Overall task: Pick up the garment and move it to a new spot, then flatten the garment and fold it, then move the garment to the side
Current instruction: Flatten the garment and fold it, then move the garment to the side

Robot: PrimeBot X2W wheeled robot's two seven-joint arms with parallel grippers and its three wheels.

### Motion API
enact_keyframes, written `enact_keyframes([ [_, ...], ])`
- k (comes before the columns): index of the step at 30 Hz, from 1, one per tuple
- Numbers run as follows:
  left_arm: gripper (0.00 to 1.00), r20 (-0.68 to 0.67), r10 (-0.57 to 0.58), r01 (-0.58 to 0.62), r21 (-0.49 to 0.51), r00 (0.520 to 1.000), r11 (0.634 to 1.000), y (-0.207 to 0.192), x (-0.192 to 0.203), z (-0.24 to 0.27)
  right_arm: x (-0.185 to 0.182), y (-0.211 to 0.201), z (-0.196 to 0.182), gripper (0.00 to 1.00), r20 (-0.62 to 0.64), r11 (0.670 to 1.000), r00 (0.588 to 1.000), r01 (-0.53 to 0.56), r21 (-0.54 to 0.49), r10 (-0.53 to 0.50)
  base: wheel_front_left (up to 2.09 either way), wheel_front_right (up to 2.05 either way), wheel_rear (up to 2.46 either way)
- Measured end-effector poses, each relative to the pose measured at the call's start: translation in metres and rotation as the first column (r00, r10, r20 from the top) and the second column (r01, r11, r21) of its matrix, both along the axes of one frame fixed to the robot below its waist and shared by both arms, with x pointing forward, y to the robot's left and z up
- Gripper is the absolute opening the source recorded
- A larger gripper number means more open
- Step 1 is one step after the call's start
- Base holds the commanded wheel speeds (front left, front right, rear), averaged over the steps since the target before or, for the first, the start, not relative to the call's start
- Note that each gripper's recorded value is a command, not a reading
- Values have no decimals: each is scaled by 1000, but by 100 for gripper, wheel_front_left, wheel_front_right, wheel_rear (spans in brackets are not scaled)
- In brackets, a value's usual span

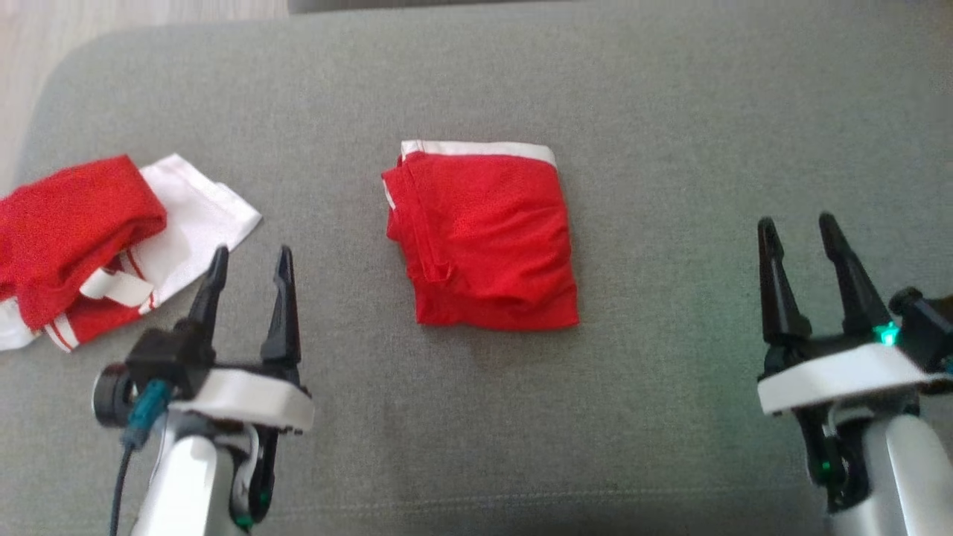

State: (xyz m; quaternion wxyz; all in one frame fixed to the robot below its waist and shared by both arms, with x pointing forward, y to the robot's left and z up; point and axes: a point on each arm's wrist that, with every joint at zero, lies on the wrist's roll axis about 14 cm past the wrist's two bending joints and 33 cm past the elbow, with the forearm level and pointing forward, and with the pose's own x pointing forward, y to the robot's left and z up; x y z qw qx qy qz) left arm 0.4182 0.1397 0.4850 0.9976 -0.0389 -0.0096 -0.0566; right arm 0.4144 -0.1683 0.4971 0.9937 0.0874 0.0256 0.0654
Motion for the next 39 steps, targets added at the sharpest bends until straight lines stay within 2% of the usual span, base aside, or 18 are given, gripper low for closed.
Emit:
enact_keyframes([
  [15, 100, -6, 27, -27, 28, 1000, 999, 9, -49, 2, -55, -12, 3, 100, -41, 999, 999, 35, -13, -36, 0, 0, 0],
  [39, 100, 6, 36, -37, 44, 999, 998, 11, -50, 7, -55, -8, 8, 100, -37, 1000, 999, 29, -6, -29, 0, 0, 0],
])
